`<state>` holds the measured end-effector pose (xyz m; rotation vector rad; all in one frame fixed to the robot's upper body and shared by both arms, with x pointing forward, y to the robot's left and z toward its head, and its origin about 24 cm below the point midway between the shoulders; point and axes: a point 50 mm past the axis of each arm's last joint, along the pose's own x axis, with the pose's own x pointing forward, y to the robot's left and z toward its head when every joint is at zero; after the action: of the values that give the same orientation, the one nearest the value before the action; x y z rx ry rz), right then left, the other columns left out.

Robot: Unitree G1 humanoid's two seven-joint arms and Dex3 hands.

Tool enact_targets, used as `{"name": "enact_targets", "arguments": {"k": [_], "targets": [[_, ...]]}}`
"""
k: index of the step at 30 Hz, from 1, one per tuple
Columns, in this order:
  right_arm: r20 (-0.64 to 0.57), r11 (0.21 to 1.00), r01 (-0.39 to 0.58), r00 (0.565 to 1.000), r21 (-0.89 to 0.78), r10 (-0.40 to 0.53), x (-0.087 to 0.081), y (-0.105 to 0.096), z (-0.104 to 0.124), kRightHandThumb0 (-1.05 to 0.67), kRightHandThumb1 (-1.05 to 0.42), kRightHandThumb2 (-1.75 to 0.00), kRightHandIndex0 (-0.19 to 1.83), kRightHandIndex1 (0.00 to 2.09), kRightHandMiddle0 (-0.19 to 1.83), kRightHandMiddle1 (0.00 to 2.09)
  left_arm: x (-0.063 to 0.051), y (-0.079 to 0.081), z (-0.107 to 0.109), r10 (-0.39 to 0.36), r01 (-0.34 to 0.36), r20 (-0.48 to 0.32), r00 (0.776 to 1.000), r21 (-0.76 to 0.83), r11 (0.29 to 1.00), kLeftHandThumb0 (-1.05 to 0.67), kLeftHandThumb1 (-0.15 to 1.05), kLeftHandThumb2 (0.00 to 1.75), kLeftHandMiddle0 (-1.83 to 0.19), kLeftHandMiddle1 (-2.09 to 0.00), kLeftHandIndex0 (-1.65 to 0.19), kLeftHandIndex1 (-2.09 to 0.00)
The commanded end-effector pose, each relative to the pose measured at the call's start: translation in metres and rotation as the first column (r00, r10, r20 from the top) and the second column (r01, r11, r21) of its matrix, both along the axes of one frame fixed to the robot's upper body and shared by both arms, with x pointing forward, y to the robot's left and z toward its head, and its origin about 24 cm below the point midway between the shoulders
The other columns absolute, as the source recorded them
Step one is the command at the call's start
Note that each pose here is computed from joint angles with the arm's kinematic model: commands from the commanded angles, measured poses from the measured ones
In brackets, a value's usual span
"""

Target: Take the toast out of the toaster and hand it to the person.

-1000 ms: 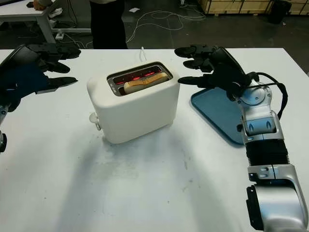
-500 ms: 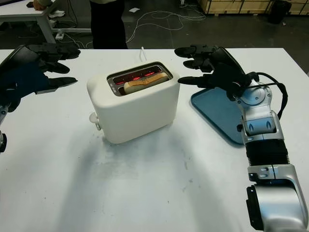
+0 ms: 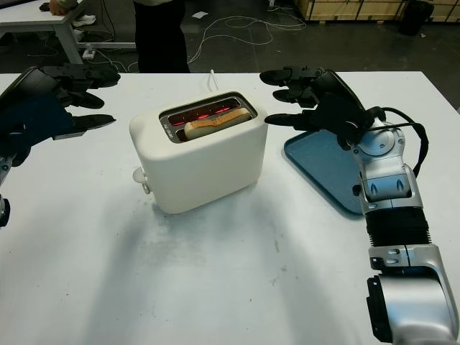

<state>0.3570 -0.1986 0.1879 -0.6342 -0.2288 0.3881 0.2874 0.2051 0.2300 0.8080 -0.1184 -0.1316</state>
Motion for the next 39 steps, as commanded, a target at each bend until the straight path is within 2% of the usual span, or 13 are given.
{"name": "enact_targets", "arguments": {"k": [1,39], "targets": [[-0.003,1.0,-0.007,1.0,0.014,0.007,-0.001,0.0012,-0.0021,-0.77,-0.85,0.0,0.6,0.01,0.57,0.0,-0.0007,0.0009,0.0009,0.012,-0.012,0.017,1.0,0.003,1.0,-0.31,0.9,0.07,-0.33,-0.75,-0.6,-0.02],[-0.017,1.0,0.0,1.0,0.01,0.0,-0.002,0.001,-0.0021,-0.77,-0.85,0.0,0.6,0.01,0.57,0.0,-0.0006,0.001,0.0006,0.008,-0.008,0.023,1.0,-0.002,1.0,-0.31,0.89,0.1,-0.33,-0.78,-0.6,-0.02]]}}
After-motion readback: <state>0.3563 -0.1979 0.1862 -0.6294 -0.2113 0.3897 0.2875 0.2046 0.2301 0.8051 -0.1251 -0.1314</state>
